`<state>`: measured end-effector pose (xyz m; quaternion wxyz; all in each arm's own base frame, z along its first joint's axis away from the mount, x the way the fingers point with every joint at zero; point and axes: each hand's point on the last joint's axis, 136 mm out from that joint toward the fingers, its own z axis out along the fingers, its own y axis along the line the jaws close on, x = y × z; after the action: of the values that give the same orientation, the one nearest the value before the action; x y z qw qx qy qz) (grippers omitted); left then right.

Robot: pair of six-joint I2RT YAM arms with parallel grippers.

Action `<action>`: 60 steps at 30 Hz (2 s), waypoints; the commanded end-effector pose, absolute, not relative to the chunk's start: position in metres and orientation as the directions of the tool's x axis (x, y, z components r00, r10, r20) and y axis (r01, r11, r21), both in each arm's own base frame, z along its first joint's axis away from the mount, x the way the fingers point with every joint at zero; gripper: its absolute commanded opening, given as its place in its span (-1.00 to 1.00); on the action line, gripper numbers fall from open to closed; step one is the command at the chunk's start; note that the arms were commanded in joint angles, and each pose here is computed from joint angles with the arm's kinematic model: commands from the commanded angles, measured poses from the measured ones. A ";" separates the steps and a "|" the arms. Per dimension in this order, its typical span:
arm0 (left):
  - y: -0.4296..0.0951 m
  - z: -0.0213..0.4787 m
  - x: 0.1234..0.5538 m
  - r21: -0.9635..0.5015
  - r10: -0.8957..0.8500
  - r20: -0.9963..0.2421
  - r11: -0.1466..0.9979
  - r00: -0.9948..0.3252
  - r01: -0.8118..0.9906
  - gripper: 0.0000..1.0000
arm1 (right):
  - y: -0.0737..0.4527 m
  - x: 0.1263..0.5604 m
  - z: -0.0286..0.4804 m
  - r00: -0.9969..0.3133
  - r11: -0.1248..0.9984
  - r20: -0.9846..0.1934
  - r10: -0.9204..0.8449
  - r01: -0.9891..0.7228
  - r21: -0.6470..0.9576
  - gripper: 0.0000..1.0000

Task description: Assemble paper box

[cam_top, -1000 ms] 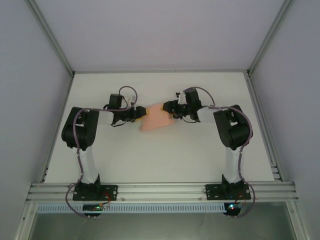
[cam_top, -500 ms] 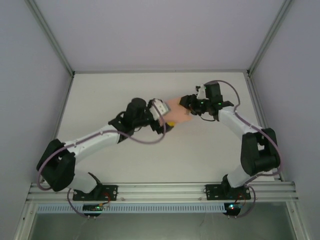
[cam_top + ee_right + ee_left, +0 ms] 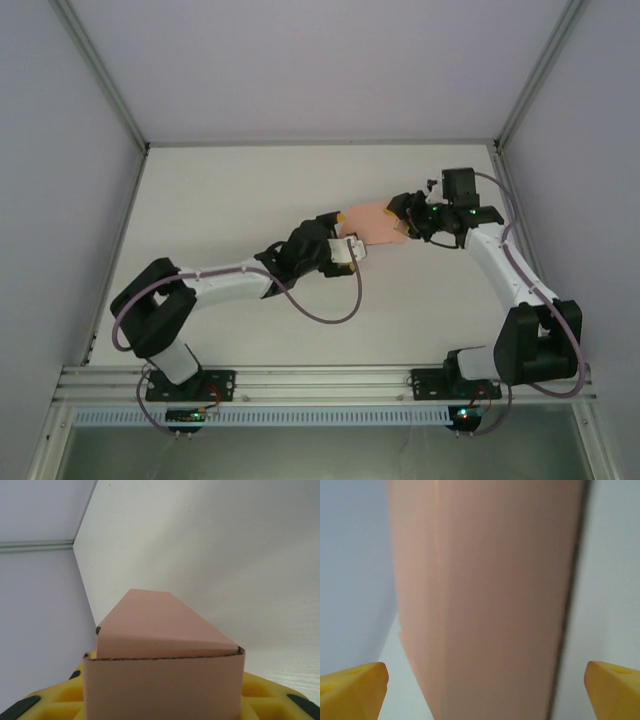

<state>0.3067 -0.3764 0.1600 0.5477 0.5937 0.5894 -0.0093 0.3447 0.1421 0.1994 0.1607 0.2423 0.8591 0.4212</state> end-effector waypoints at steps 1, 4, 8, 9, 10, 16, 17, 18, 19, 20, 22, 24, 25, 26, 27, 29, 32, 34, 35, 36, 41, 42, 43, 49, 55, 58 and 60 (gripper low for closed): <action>-0.383 0.190 0.324 0.711 0.657 -0.657 0.376 0.369 0.594 0.99 | 0.151 0.340 0.203 -0.829 0.443 0.041 0.557 0.339 0.830 -0.11; -0.384 0.193 0.332 0.741 0.659 -0.642 0.400 0.392 0.540 0.90 | 0.154 0.335 0.197 -0.839 0.439 0.082 0.538 0.361 0.823 -0.11; -0.385 0.195 0.338 0.784 0.672 -0.603 0.398 0.431 0.476 0.50 | 0.158 0.331 0.194 -0.842 0.418 0.133 0.522 0.389 0.821 -0.06; -0.384 0.194 0.338 0.787 0.675 -0.598 0.395 0.432 0.473 0.41 | 0.158 0.331 0.194 -0.842 0.419 0.134 0.522 0.390 0.820 -0.02; -0.385 0.193 0.338 0.790 0.677 -0.594 0.390 0.434 0.473 0.31 | 0.157 0.331 0.193 -0.839 0.421 0.136 0.527 0.397 0.815 0.00; -0.383 0.193 0.330 0.788 0.675 -0.589 0.359 0.444 0.500 -0.04 | 0.145 0.335 0.191 -0.836 0.467 0.078 0.544 0.379 0.799 0.32; -0.382 0.194 0.328 0.785 0.675 -0.590 0.351 0.444 0.510 -0.07 | 0.140 0.336 0.192 -0.832 0.490 0.047 0.553 0.370 0.789 0.38; -0.381 0.193 0.326 0.784 0.681 -0.586 0.337 0.440 0.521 -0.10 | 0.136 0.337 0.193 -0.831 0.516 0.005 0.556 0.350 0.782 0.56; -0.380 0.193 0.325 0.783 0.687 -0.582 0.327 0.436 0.529 -0.12 | 0.133 0.341 0.197 -0.830 0.537 -0.044 0.556 0.318 0.782 0.95; -0.378 0.192 0.324 0.779 0.694 -0.579 0.317 0.428 0.540 -0.18 | 0.126 0.344 0.202 -0.822 0.570 -0.109 0.559 0.285 0.771 0.98; -0.373 0.190 0.321 0.768 0.706 -0.575 0.292 0.413 0.570 -0.23 | 0.111 0.348 0.208 -0.796 0.636 -0.225 0.562 0.241 0.733 0.98; -0.367 0.183 0.316 0.736 0.731 -0.565 0.237 0.383 0.634 -0.21 | 0.098 0.353 0.218 -0.764 0.700 -0.348 0.544 0.184 0.690 0.98; -0.363 0.178 0.311 0.699 0.748 -0.559 0.194 0.357 0.688 -0.22 | 0.092 0.353 0.223 -0.750 0.736 -0.408 0.520 0.151 0.660 0.98; -0.357 0.174 0.307 0.656 0.762 -0.561 0.172 0.322 0.735 -0.27 | 0.088 0.354 0.229 -0.737 0.769 -0.468 0.487 0.108 0.630 0.98; -0.352 0.176 0.307 0.609 0.767 -0.576 0.174 0.282 0.774 -0.28 | 0.082 0.356 0.233 -0.716 0.811 -0.538 0.445 0.068 0.581 0.99; -0.336 0.172 0.294 0.476 0.789 -0.575 0.109 0.216 0.872 -0.19 | 0.069 0.357 0.238 -0.676 0.892 -0.655 0.337 0.006 0.453 0.99; -0.315 0.165 0.277 0.330 0.838 -0.524 0.030 0.156 0.944 -0.28 | 0.064 0.353 0.238 -0.639 0.952 -0.751 0.169 -0.093 0.292 0.98; -0.299 0.152 0.260 0.237 0.884 -0.446 -0.035 0.141 0.971 -0.29 | 0.072 0.348 0.238 -0.612 0.954 -0.786 0.082 -0.180 0.240 0.98; -0.293 0.147 0.253 0.193 0.901 -0.414 -0.050 0.127 0.980 -0.31 | 0.076 0.345 0.237 -0.603 0.950 -0.796 0.061 -0.209 0.231 0.98; -0.290 0.146 0.249 0.156 0.910 -0.399 -0.055 0.113 0.986 -0.32 | 0.080 0.342 0.239 -0.595 0.945 -0.802 0.047 -0.235 0.229 0.99; -0.279 0.126 0.252 0.076 0.948 -0.318 -0.002 0.026 0.997 -0.25 | 0.105 0.325 0.236 -0.587 0.903 -0.808 -0.041 -0.368 0.222 0.98; -0.278 0.122 0.252 0.059 0.953 -0.303 0.006 0.012 0.998 -0.24 | 0.109 0.322 0.233 -0.590 0.895 -0.805 -0.059 -0.389 0.220 0.98; -0.277 0.119 0.253 0.044 0.958 -0.286 0.018 -0.004 0.999 -0.23 | 0.114 0.320 0.229 -0.600 0.886 -0.796 -0.078 -0.408 0.220 0.98; -0.275 0.096 0.264 -0.007 0.975 -0.206 0.078 -0.078 0.997 -0.19 | 0.153 0.304 0.203 -0.637 0.812 -0.741 -0.211 -0.537 0.230 0.80; -0.279 0.087 0.267 -0.026 0.975 -0.205 0.085 -0.089 0.996 -0.18 | 0.177 0.302 0.170 -0.682 0.775 -0.664 -0.308 -0.584 0.240 0.43; -0.282 0.086 0.269 -0.024 0.973 -0.214 0.083 -0.087 0.996 -0.18 | 0.188 0.305 0.159 -0.700 0.756 -0.633 -0.332 -0.598 0.265 0.24; -0.283 0.086 0.269 -0.029 0.972 -0.219 0.082 -0.086 0.996 -0.18 | 0.194 0.308 0.154 -0.703 0.751 -0.620 -0.349 -0.606 0.264 0.05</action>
<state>0.2744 -0.2865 0.0963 0.1019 0.6752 0.7264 -0.0775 0.3060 0.1835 0.1484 0.2835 -0.2470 0.8992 0.2237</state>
